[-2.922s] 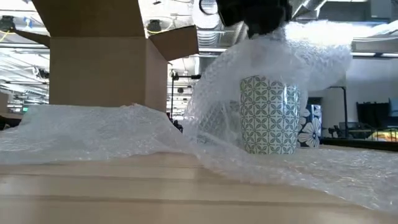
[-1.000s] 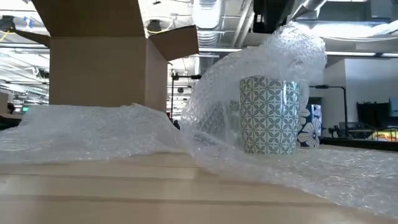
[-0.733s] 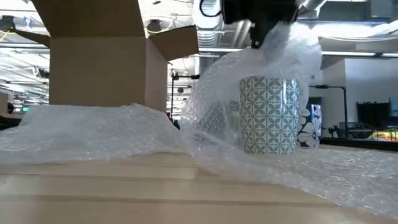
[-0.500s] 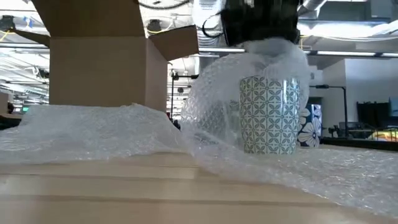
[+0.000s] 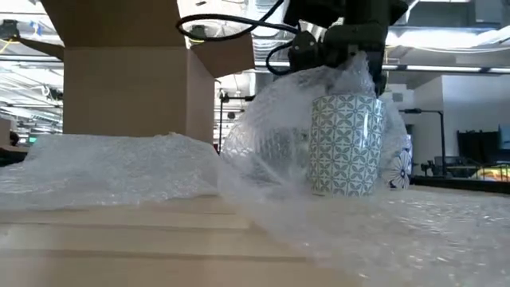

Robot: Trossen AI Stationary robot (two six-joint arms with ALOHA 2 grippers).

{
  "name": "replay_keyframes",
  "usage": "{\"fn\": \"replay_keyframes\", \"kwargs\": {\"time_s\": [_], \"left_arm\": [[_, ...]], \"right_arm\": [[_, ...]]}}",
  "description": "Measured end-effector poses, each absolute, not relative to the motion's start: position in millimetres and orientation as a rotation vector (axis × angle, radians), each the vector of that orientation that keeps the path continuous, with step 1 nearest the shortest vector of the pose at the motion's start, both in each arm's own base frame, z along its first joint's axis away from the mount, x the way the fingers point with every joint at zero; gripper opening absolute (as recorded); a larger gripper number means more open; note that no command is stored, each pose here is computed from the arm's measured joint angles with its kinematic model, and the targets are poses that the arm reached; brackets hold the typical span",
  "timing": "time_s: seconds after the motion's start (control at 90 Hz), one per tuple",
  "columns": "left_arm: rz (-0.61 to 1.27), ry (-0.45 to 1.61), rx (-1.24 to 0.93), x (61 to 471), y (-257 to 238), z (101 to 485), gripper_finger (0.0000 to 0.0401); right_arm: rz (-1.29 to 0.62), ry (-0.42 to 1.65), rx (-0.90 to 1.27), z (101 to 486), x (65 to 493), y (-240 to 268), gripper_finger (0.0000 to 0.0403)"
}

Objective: Wrap mug
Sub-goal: Wrap the green mug with the bubble wrap

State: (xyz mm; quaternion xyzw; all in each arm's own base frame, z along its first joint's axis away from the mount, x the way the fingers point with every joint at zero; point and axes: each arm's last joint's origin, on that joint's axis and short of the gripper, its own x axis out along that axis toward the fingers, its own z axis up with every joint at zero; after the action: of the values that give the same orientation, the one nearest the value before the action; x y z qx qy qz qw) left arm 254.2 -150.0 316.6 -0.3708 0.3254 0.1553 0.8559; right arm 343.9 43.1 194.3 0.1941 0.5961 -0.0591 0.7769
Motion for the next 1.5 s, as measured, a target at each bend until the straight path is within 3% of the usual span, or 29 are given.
{"fn": "replay_keyframes", "kwargs": {"time_s": [0.511,0.656,1.178,1.344,1.5], "left_arm": [[0.324,0.685,-0.78,253.9,-150.5,316.6,0.0],[0.324,0.686,-0.779,253.8,-150.6,316.6,0.0],[0.316,0.69,-0.765,253.8,-150.7,316.5,0.0],[0.317,0.69,-0.766,253.7,-150.7,316.5,0.0],[0.319,0.689,-0.773,253.7,-150.8,316.6,0.0]], "right_arm": [[-0.058,1.286,0.367,288.9,354.3,53.8,0.0],[-0.006,1.277,0.372,283.2,355.1,61.5,0.0],[-0.104,1.298,0.431,200.5,345.3,46.1,0.0],[-0.128,1.293,0.418,201.7,345.5,46.1,0.0],[-0.132,1.314,0.411,232.2,347.4,46.3,0.0]]}}
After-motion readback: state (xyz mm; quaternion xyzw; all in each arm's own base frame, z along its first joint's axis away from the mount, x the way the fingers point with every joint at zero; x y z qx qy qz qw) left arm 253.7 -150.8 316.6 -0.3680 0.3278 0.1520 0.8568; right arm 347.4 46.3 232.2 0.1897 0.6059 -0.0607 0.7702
